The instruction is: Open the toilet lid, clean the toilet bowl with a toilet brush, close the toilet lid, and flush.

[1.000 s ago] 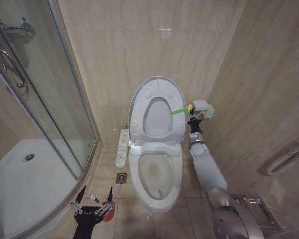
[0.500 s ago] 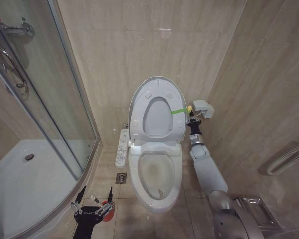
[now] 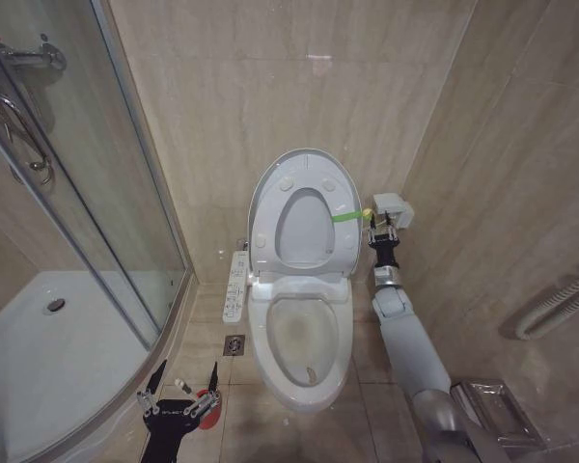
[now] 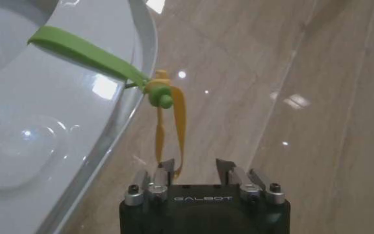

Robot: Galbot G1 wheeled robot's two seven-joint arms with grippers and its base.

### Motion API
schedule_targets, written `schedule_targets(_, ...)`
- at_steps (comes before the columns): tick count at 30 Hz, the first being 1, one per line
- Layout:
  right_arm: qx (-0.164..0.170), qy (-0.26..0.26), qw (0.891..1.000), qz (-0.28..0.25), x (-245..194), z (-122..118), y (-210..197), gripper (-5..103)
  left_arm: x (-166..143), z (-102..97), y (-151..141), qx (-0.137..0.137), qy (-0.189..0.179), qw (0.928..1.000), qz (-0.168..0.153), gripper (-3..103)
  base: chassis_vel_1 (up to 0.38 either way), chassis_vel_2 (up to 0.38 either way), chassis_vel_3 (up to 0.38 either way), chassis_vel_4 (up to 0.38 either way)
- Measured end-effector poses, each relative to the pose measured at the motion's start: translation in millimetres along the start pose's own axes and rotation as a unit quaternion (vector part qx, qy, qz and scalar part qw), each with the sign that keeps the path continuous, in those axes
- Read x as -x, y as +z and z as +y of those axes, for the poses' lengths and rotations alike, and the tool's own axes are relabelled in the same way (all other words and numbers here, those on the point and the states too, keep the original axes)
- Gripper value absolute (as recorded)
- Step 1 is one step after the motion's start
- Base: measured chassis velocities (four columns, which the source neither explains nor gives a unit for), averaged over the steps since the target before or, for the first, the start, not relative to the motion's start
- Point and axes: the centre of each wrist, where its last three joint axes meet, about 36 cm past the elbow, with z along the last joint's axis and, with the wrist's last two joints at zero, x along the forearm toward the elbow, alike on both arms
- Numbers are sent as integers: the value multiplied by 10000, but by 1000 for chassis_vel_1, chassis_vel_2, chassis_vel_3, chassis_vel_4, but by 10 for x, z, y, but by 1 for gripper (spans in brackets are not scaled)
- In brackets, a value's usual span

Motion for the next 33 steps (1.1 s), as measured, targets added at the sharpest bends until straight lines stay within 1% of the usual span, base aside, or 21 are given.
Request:
schedule_targets(6,13,71,9999,-92,-125,-83,-30,46,0,0,0,0,0,10000,0,99,0,0,0,0)
schedule_targets(7,15,75,9999,-102,-167,-103,-32,73,0,0,0,0,0,10000,0,99,0,0,0,0)
schedule_targets(14,83,146,9996,-211,-369,-181,-111,73,0,0,0,0,0,10000,0,99,0,0,0,0)
schedule_targets(15,113,178,9995,-228,-411,-192,-134,97,0,0,0,0,0,10000,0,99,0,0,0,0)
schedule_targets(17,138,206,9994,-223,-457,-200,-142,97,0,1,0,1,-1,10000,-1,99,0,0,0,0)
schedule_targets(20,176,220,9994,-178,-655,-241,-136,97,0,0,0,0,0,10000,0,99,0,0,0,0)
schedule_targets(21,192,213,9995,-164,-741,-268,-140,100,0,0,0,0,0,10000,0,99,0,0,0,0)
schedule_targets(23,208,207,9995,-149,-798,-281,-143,100,0,0,0,0,0,10000,0,99,0,0,0,0)
schedule_targets(25,268,161,9995,-89,-988,-317,-158,100,0,1,0,1,-1,10000,0,99,0,0,0,0)
schedule_targets(26,268,161,9995,-89,-988,-317,-158,100,0,1,0,1,-1,10000,0,99,0,0,0,0)
schedule_targets(30,527,-55,9986,95,-1315,-348,-204,100,0,0,0,0,1,10000,1,99,0,0,0,0)
schedule_targets(31,527,-55,9986,95,-1315,-348,-204,100,0,0,0,0,1,10000,1,99,0,0,0,0)
schedule_targets(32,699,-228,9972,166,-1436,-368,-266,100,0,0,0,0,0,10000,0,99,0,0,0,0)
schedule_targets(33,794,-348,9960,209,-1511,-376,-296,100,0,0,0,0,0,10000,0,99,0,0,0,0)
